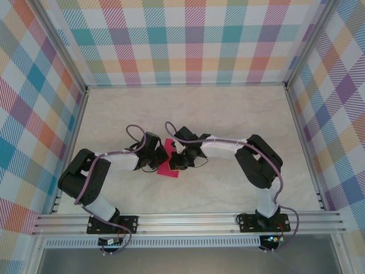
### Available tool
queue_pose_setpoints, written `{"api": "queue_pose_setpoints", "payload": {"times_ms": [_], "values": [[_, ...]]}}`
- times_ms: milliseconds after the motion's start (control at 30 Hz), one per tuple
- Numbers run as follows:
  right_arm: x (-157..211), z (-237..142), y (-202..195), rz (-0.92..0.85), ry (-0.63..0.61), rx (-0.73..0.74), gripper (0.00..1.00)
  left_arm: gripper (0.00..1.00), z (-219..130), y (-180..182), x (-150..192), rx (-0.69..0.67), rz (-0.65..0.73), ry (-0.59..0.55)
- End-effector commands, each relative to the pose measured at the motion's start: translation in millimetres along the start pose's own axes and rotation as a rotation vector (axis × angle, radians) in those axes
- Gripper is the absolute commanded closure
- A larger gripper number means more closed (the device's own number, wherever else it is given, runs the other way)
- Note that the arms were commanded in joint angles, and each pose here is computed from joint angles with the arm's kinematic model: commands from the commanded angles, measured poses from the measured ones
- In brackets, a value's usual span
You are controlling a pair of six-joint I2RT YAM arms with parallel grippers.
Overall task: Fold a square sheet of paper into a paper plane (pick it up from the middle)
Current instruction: Fold the triangle a second time at the center of the table.
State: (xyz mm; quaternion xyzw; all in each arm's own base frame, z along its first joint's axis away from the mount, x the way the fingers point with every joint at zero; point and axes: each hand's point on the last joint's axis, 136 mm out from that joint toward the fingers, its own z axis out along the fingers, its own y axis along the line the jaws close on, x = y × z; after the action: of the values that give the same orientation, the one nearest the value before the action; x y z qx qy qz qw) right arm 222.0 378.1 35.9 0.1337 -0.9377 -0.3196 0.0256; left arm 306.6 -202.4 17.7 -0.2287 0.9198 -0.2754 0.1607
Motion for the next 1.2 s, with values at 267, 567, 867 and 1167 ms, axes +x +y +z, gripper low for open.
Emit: {"api": "queue_pose_setpoints", "payload": {"times_ms": [267, 567, 867, 1167], "values": [[18.6, 9.2, -43.2, 0.049, 0.035, 0.162, 0.92, 0.96, 12.5, 62.0, 24.1, -0.193, -0.052, 0.073], [11.1, -18.0, 4.7, -0.042, -0.02, 0.052, 0.91, 0.96, 12.7, 62.9, 24.2, -0.198, -0.06, 0.073], [21.8, 6.1, -16.3, -0.018, 0.035, 0.121, 0.91, 0.96, 12.4, 63.6, 24.6, -0.201, -0.068, 0.075], [38.7, 5.3, -49.1, 0.033, 0.059, 0.241, 0.91, 0.96, 12.6, 63.9, 24.0, -0.203, -0.064, 0.075]]}}
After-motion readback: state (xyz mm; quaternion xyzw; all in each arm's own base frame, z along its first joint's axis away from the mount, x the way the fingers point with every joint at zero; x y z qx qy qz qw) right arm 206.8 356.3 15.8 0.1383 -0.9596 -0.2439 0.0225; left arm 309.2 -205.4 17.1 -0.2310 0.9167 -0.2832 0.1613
